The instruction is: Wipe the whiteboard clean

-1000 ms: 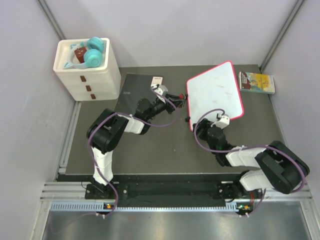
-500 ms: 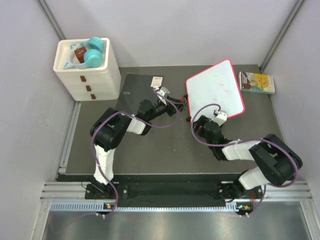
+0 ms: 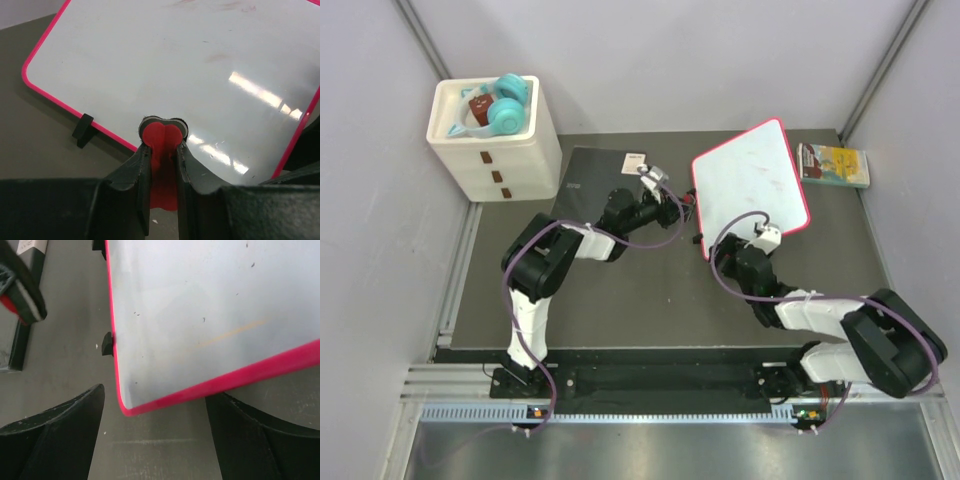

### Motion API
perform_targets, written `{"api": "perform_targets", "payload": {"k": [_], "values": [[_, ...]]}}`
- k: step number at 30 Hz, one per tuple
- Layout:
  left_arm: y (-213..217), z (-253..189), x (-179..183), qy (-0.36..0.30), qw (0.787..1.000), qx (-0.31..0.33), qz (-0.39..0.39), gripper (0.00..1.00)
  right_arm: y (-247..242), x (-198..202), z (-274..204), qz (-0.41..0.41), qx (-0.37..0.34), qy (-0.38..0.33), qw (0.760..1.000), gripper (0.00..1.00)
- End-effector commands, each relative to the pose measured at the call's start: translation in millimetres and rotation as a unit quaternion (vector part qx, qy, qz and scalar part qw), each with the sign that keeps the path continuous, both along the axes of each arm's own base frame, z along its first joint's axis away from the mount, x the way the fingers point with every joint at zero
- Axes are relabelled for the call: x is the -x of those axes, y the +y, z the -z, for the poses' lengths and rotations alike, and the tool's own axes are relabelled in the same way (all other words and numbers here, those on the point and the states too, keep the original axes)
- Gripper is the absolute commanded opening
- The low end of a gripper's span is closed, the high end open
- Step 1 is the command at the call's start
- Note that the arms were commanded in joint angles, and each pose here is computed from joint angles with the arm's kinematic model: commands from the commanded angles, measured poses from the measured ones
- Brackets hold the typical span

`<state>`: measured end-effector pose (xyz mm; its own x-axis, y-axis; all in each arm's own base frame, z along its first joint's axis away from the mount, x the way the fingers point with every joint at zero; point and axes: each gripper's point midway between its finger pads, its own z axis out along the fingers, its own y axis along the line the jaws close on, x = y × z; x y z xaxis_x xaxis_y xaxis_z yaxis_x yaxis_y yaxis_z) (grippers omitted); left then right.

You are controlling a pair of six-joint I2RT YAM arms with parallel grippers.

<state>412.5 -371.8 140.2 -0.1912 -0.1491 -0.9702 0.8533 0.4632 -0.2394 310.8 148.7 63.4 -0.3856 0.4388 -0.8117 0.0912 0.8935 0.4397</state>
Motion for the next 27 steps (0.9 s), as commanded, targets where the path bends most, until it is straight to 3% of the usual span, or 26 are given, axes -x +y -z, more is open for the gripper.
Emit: {"api": "perform_targets", "payload": {"k": [1, 5, 8, 10, 11, 13, 14, 17, 19, 22, 25, 27], "values": [[-3.5, -4.5, -11.0, 0.025, 0.999, -0.038, -0.007, 0.0, 3.9, 7.9, -19.9, -0.018, 0.022, -0.02, 0.999, 0.81], [10.3, -0.6, -27.0, 0.062, 0.995, -0.036, -0.076, 0.0, 16.7, 15.2, -26.9, -0.04, 0.02, -0.013, 0.999, 0.82], [24.4, 21.0, -43.7, 0.118, 0.981, -0.081, -0.13, 0.0, 24.5, 21.8, -26.0, -0.054, 0.021, -0.006, 0.998, 0.82], [37.7, 61.1, -42.4, 0.2, 0.957, -0.137, -0.16, 0.0, 29.2, 26.5, -24.4, -0.063, 0.019, -0.001, 0.998, 0.83], [40.0, 48.9, -60.0, 0.22, 0.949, -0.127, -0.187, 0.0, 30.3, 28.7, -22.8, -0.064, 0.017, 0.003, 0.998, 0.83], [50.7, 89.5, -50.9, 0.302, 0.918, -0.181, -0.184, 0.0, 33.6, 32.8, -22.7, -0.069, 0.015, 0.002, 0.997, 0.83], [50.0, 77.2, -64.2, 0.305, 0.917, -0.175, -0.187, 0.0, 33.7, 35.2, -20.8, -0.07, 0.012, 0.003, 0.997, 0.83], [58.1, 92.7, -66.1, 0.346, 0.898, -0.193, -0.19, 0.11, 34.7, 39.7, -17.8, -0.074, 0.015, 0.008, 0.997, 0.83], [61.8, 95.6, -68.9, 0.35, 0.895, -0.191, -0.2, 0.37, 33.6, 41.8, -18.6, -0.074, 0.011, 0.007, 0.997, 0.83], [67.0, 99.9, -70.9, 0.349, 0.891, -0.197, -0.211, 0.48, 27.7, 45.4, -16.5, -0.068, 0.012, 0.007, 0.998, 0.83], [69.8, 100.0, -74.3, 0.345, 0.891, -0.201, -0.215, 0.52, 22.5, 49.1, -17.4, -0.064, 0.009, 0.005, 0.998, 0.83], [67.3, 98.8, -73.1, 0.344, 0.894, -0.202, -0.206, 0.59, 20.1, 50.9, -19.6, -0.062, 0.008, 0.001, 0.998, 0.84]]}}
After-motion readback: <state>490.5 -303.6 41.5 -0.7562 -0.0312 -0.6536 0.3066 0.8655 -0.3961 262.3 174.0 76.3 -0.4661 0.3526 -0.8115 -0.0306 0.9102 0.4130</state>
